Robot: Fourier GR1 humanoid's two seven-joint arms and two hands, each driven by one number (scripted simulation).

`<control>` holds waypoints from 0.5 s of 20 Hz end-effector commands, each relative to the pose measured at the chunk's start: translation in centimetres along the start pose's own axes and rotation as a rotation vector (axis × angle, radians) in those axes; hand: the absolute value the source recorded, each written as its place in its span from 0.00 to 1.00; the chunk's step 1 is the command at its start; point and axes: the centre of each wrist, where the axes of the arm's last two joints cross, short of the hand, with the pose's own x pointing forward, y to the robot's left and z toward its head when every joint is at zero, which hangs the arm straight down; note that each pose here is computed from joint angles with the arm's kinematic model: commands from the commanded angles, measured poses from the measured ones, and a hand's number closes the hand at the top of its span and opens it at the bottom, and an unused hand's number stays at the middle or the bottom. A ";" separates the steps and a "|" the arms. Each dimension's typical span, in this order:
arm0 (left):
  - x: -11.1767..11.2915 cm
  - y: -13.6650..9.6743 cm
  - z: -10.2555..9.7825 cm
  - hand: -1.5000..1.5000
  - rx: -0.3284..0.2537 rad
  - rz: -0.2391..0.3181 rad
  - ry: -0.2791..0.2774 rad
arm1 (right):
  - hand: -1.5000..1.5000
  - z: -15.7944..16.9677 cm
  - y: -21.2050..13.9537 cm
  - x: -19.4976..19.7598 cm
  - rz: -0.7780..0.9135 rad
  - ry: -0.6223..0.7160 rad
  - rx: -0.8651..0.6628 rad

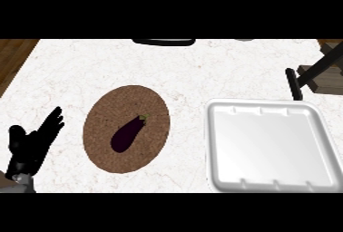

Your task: Pick the lemon from the tray and place it in the tiered basket

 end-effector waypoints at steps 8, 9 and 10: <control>-0.1 0.3 0.2 0.50 0.013 0.001 -0.001 | 1.00 -0.2 1.3 -2.1 0.060 0.109 0.325; 0.2 0.9 0.7 0.50 0.018 -0.017 -0.016 | 1.00 0.0 4.0 -1.8 0.057 0.151 0.394; -1.3 0.3 0.7 0.50 0.002 -0.006 0.005 | 0.00 0.4 2.5 -3.3 0.055 0.195 0.422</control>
